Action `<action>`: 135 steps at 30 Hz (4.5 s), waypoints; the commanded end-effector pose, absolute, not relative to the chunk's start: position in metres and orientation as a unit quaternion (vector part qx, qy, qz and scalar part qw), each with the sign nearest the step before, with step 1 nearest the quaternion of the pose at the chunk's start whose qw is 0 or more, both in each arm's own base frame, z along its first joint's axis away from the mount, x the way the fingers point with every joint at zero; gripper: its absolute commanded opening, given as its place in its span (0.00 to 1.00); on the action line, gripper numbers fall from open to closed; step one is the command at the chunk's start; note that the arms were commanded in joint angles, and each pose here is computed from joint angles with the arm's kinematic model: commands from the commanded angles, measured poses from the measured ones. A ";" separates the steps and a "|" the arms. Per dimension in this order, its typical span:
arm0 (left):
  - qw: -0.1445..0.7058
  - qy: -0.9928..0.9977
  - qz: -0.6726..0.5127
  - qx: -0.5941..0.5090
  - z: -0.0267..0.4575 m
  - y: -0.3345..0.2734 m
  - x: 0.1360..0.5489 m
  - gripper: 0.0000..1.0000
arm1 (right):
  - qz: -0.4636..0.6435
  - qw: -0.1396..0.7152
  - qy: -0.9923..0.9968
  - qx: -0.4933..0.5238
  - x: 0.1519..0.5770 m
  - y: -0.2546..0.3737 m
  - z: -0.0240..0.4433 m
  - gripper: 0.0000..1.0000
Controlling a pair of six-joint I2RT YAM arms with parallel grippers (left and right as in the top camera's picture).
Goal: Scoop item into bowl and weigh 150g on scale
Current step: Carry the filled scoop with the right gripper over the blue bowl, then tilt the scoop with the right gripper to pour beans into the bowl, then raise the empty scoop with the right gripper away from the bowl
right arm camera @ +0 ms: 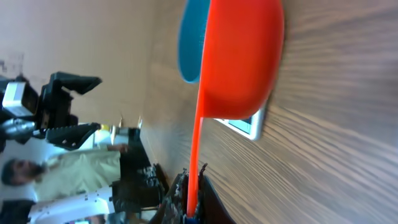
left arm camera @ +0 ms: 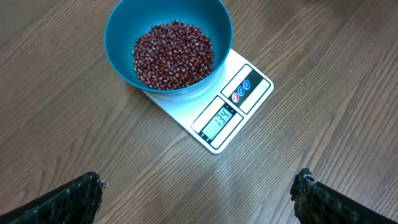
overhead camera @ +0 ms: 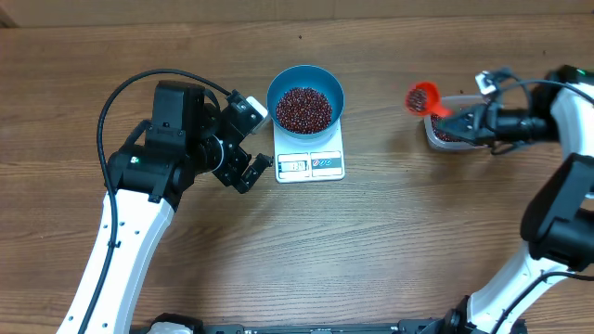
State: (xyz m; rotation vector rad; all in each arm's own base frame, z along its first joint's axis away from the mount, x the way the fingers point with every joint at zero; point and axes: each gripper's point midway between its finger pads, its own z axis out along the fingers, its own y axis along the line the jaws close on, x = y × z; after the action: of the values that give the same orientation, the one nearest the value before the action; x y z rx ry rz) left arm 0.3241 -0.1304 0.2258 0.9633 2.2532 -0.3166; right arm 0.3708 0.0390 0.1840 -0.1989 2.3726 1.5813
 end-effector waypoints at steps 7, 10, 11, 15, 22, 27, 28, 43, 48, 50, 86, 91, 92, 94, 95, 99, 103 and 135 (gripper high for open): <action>0.343 0.857 -0.125 0.364 0.237 -0.131 0.324 0.99 | 0.561 0.149 0.802 -0.143 0.395 0.109 0.220 0.04; 0.343 0.857 -0.126 0.364 0.237 -0.131 0.324 0.99 | 0.551 0.138 0.807 -0.163 0.403 0.143 0.215 0.04; 0.343 0.857 -0.125 0.364 0.237 -0.131 0.324 1.00 | 0.542 0.133 0.813 -0.167 0.405 0.150 0.211 0.04; 0.343 0.857 -0.126 0.364 0.237 -0.131 0.324 1.00 | 0.498 0.124 0.839 -0.182 0.414 0.182 0.196 0.04; 0.343 0.857 -0.125 0.364 0.237 -0.131 0.324 1.00 | 0.386 0.128 0.895 -0.182 0.427 0.212 0.166 0.04; 0.343 0.857 -0.125 0.364 0.237 -0.131 0.324 0.99 | 0.271 0.147 0.928 -0.211 0.431 0.220 0.157 0.04; 0.343 0.857 -0.125 0.364 0.237 -0.131 0.324 1.00 | 0.241 0.155 0.933 -0.219 0.433 0.221 0.158 0.04; 0.343 0.857 -0.126 0.364 0.237 -0.131 0.324 1.00 | -0.078 0.242 0.922 -0.293 0.443 0.223 0.183 0.04; 0.343 0.857 -0.126 0.364 0.237 -0.131 0.324 1.00 | -0.081 0.243 0.921 -0.295 0.443 0.223 0.184 0.04; 0.343 0.857 -0.125 0.364 0.237 -0.131 0.324 1.00 | -0.081 0.243 0.921 -0.295 0.443 0.224 0.184 0.04; 0.343 0.857 -0.125 0.364 0.237 -0.131 0.324 1.00 | 0.169 0.301 0.910 -0.229 0.426 0.163 0.289 0.04; 0.343 0.857 -0.125 0.364 0.237 -0.131 0.324 1.00 | 0.185 0.288 0.915 -0.212 0.421 0.138 0.290 0.04; 0.343 0.857 -0.126 0.364 0.237 -0.131 0.324 1.00 | 0.187 0.284 0.915 -0.216 0.419 0.138 0.289 0.04; 0.343 0.857 -0.126 0.364 0.237 -0.131 0.324 1.00 | 0.194 0.283 0.913 -0.219 0.418 0.141 0.289 0.04; 0.343 0.857 -0.126 0.364 0.237 -0.131 0.324 0.99 | 0.200 0.284 0.911 -0.223 0.417 0.145 0.290 0.04; 0.343 0.857 -0.125 0.364 0.237 -0.131 0.324 1.00 | 0.207 0.296 0.902 -0.238 0.420 0.158 0.293 0.04; 0.343 0.857 -0.126 0.364 0.237 -0.131 0.324 1.00 | 0.204 0.314 0.892 -0.254 0.427 0.168 0.295 0.04; 0.343 0.857 -0.126 0.364 0.237 -0.131 0.324 1.00 | 0.161 0.275 0.917 -0.241 0.467 0.144 0.272 0.03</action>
State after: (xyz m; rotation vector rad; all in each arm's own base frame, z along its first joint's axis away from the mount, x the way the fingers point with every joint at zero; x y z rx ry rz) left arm 0.3241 -0.1304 0.2258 0.9633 2.2532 -0.3166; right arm 0.4611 0.1333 0.2973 -0.5065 2.4486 0.4437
